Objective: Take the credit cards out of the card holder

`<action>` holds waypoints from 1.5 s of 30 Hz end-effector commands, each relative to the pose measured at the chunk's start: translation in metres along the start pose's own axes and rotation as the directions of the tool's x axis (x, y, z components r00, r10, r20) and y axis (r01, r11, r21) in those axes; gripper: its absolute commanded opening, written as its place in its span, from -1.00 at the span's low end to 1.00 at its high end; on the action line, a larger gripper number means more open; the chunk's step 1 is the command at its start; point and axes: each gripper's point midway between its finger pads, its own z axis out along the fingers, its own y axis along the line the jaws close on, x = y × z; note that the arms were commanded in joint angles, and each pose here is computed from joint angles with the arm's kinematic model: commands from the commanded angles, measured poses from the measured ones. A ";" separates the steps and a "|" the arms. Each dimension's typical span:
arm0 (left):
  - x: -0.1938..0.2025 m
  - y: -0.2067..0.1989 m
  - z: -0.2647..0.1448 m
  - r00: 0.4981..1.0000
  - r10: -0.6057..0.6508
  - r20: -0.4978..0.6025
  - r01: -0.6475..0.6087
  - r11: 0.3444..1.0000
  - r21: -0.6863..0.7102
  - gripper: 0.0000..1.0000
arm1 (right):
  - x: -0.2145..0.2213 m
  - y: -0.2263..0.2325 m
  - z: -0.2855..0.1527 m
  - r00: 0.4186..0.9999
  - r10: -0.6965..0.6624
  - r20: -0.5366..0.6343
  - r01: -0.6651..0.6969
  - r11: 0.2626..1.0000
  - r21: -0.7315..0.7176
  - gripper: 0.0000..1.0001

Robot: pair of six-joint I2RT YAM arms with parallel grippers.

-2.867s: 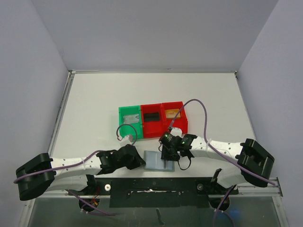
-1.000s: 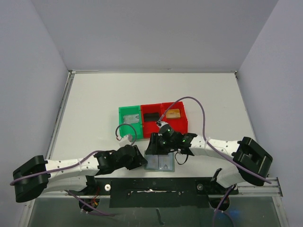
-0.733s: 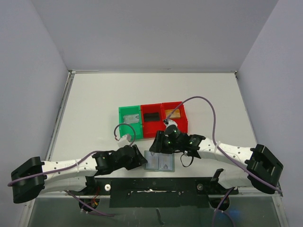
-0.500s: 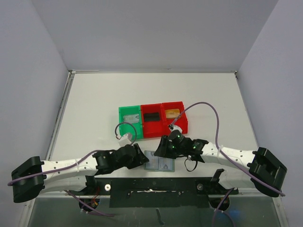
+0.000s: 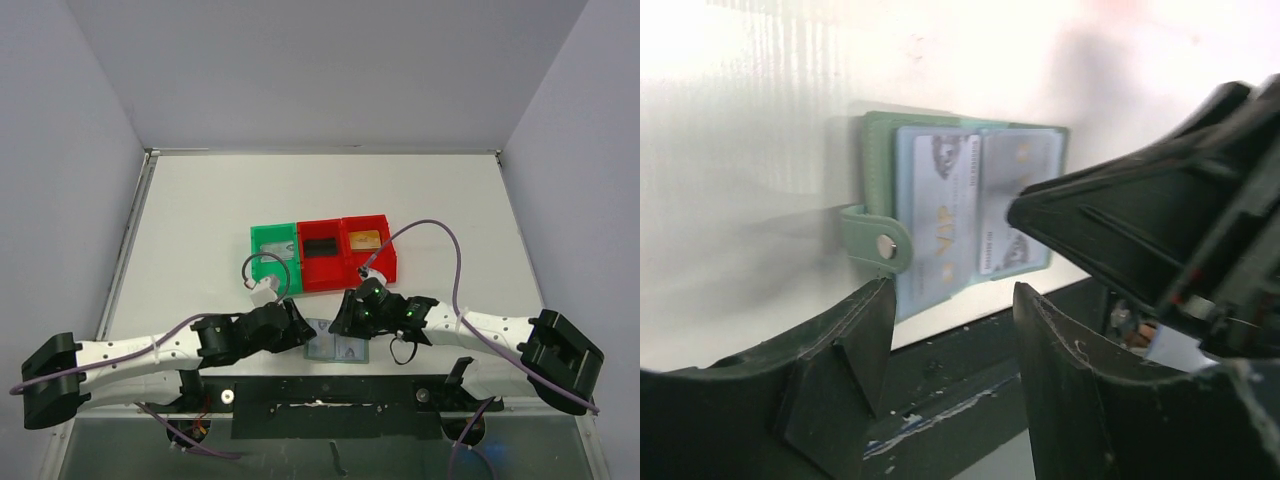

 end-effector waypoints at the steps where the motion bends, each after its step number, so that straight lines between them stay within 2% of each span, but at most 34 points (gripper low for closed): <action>1: -0.018 -0.035 -0.022 0.999 -0.028 0.043 0.023 0.993 0.114 -0.01 | -0.011 0.013 0.001 0.999 0.020 0.034 -0.018 0.999 -0.037 -0.37; 7: -0.004 -0.068 -0.022 0.999 0.007 -0.039 0.003 0.969 0.249 -0.22 | -0.010 0.008 0.001 0.997 0.063 0.048 -0.061 0.998 -0.031 -0.47; 13: 0.007 -0.079 0.004 0.993 0.056 -0.102 -0.027 0.963 0.267 -0.36 | -0.004 0.001 0.003 0.991 0.121 0.053 -0.118 0.991 -0.065 -0.48; 18: 0.001 -0.046 0.024 0.995 0.068 -0.076 -0.060 0.993 0.097 -0.50 | -0.003 0.007 0.000 0.993 0.111 0.040 -0.106 0.988 -0.108 -0.44; 26: -0.008 -0.012 0.034 0.997 0.051 -0.050 -0.049 0.998 0.036 -0.52 | -0.009 0.026 -0.004 0.996 0.081 0.035 -0.074 0.985 -0.153 -0.43; 32: 0.004 0.009 0.044 0.993 0.070 -0.091 -0.071 0.997 -0.010 -0.55 | 0.004 0.014 0.013 0.997 0.072 -0.038 -0.075 0.993 -0.091 -0.45; 35: 0.008 0.018 0.046 0.992 0.072 -0.105 -0.076 0.996 -0.041 -0.59 | 0.011 -0.003 0.019 0.994 0.092 -0.061 -0.092 0.996 -0.006 -0.48; 39: 0.011 0.028 0.047 0.992 0.066 -0.111 -0.074 0.995 -0.067 -0.61 | 0.008 -0.019 0.016 0.997 0.075 -0.034 -0.070 0.990 0.121 -0.49; 45: 0.014 0.034 0.049 0.990 0.069 -0.123 -0.080 0.993 -0.088 -0.63 | 0.007 -0.015 0.017 0.998 0.058 -0.034 -0.053 0.990 0.129 -0.44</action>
